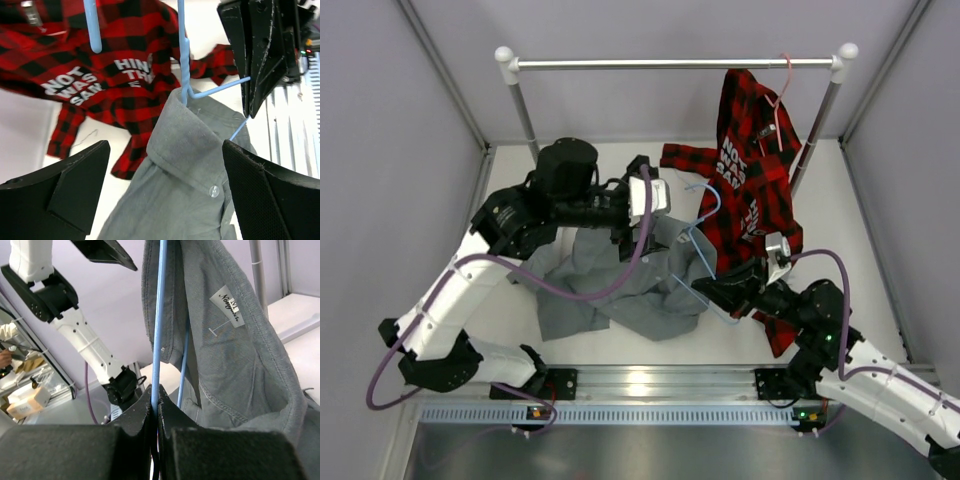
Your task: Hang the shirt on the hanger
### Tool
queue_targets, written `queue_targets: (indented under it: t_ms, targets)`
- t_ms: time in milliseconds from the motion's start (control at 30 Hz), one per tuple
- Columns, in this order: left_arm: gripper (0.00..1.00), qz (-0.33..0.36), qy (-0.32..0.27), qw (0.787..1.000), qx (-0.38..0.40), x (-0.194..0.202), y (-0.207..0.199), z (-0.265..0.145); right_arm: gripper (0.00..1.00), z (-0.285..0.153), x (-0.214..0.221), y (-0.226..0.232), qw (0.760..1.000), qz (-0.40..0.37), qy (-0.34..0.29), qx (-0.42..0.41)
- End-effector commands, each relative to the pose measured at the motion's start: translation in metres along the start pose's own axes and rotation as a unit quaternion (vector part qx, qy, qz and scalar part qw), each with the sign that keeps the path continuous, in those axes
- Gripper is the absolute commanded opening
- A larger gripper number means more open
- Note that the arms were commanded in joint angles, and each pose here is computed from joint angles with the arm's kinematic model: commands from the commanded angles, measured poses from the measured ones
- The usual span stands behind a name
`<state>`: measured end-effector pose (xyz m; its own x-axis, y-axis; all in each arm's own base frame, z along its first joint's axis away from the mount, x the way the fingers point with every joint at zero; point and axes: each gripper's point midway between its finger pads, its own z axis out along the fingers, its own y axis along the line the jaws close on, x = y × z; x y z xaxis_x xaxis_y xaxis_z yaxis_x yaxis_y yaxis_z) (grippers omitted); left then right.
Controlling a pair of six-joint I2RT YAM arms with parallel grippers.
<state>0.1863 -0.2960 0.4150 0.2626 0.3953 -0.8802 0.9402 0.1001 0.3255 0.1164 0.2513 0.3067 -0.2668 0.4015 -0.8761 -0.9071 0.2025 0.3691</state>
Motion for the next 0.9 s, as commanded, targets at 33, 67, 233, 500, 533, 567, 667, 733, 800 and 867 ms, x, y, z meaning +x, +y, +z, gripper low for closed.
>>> queue_targets:
  t_ms: [33, 67, 233, 500, 533, 567, 667, 733, 800, 867]
  targets:
    - [0.96, 0.025, -0.033, 0.997, 0.067, -0.020, -0.019, -0.008, 0.00, -0.007, -0.016, 0.022, 0.999, -0.030, -0.014, -0.035]
    - [0.95, 0.023, -0.035, 0.996, 0.083, -0.019, -0.025, -0.005, 0.00, -0.009, -0.016, 0.023, 0.999, -0.031, -0.013, -0.038]
    - [0.62, 0.005, -0.024, 0.991, 0.135, 0.003, -0.042, 0.010, 0.00, -0.015, -0.013, 0.030, 0.998, -0.046, 0.001, -0.052]
    - [0.51, -0.018, -0.024, 0.979, 0.203, 0.011, -0.065, 0.015, 0.00, -0.019, -0.011, 0.038, 0.995, -0.069, 0.010, -0.074]
    - [0.49, -0.023, -0.025, 0.978, 0.208, 0.011, -0.067, 0.014, 0.00, -0.020, -0.013, 0.039, 0.995, -0.071, 0.007, -0.075]
    - [0.47, -0.029, -0.020, 0.977, 0.210, 0.015, -0.069, 0.014, 0.00, -0.020, -0.013, 0.039, 0.994, -0.075, 0.007, -0.075]
    - [0.49, -0.045, -0.014, 0.975, 0.217, 0.021, -0.075, 0.013, 0.00, -0.021, -0.018, 0.046, 0.992, -0.085, 0.007, -0.089]
    - [0.54, -0.050, -0.011, 0.975, 0.217, 0.023, -0.077, 0.012, 0.00, -0.022, -0.022, 0.051, 0.991, -0.092, 0.003, -0.099]
    - [0.49, -0.055, -0.009, 0.974, 0.219, 0.024, -0.078, 0.012, 0.00, -0.023, -0.021, 0.054, 0.989, -0.100, 0.008, -0.110]
    - [0.20, -0.050, -0.016, 0.973, 0.226, 0.022, -0.080, 0.011, 0.00, -0.023, -0.020, 0.055, 0.988, -0.103, 0.012, -0.112]
